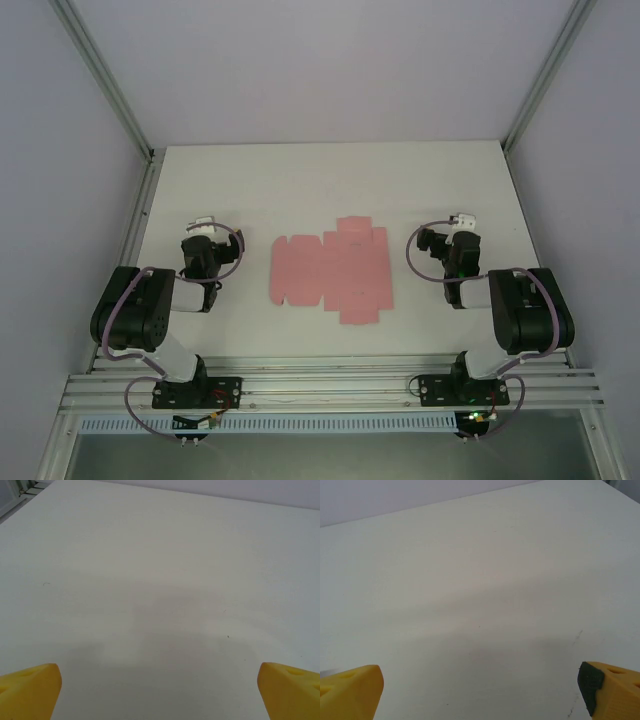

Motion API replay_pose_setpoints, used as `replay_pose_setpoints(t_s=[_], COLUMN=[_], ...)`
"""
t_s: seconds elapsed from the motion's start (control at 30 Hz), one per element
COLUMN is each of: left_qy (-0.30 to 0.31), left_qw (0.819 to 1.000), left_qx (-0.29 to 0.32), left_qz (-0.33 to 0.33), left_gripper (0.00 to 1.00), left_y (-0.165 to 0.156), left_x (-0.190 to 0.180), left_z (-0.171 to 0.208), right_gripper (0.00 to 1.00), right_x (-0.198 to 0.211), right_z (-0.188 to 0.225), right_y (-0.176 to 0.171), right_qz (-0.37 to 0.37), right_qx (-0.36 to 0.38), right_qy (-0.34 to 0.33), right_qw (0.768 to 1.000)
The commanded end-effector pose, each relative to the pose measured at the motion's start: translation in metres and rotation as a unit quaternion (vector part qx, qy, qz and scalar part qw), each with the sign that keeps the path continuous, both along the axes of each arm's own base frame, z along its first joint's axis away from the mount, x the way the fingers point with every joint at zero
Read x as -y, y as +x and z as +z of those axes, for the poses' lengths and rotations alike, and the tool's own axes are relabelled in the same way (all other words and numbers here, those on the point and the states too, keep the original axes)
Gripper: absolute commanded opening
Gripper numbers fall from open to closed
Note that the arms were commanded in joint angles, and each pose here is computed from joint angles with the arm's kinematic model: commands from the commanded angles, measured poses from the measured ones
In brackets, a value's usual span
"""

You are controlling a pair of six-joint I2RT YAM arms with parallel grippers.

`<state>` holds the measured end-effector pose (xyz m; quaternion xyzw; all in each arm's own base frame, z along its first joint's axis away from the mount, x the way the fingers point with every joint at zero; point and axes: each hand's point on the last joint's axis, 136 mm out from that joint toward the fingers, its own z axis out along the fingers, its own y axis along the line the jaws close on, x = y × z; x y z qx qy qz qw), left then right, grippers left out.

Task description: Assemble paper box

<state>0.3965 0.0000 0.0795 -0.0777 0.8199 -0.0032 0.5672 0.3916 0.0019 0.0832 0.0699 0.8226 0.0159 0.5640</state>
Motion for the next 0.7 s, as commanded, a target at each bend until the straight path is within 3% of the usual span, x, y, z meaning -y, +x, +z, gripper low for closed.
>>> replay_pose_setpoints(t_s=[0.0, 0.5, 0.57, 0.67], left_qy=[0.000, -0.002, -0.001, -0.003], left_qw=[1.000, 0.999, 0.999, 0.999], left_qx=[0.003, -0.012, -0.014, -0.035], left_qz=[-0.001, -0.039, -0.037, 0.001], left_gripper=[1.00, 1.00, 1.00, 1.00], left_y=[0.002, 0.007, 0.008, 0.007], left_x=[-0.003, 0.010, 0.009, -0.002], left_z=[0.004, 0.003, 0.011, 0.040], right_gripper=[1.00, 1.00, 1.00, 1.00], right_x=[0.001, -0.009, -0.006, -0.009], right_z=[0.015, 0.027, 0.038, 0.052], right_y=[0.006, 0.008, 0.008, 0.006], right_qz=[-0.006, 0.020, -0.004, -0.015], right_qx=[0.029, 0.024, -0.007, -0.081], right_qy=[0.009, 0.000, -0.016, 0.015], right_qw=[1.000, 1.000, 1.000, 0.996])
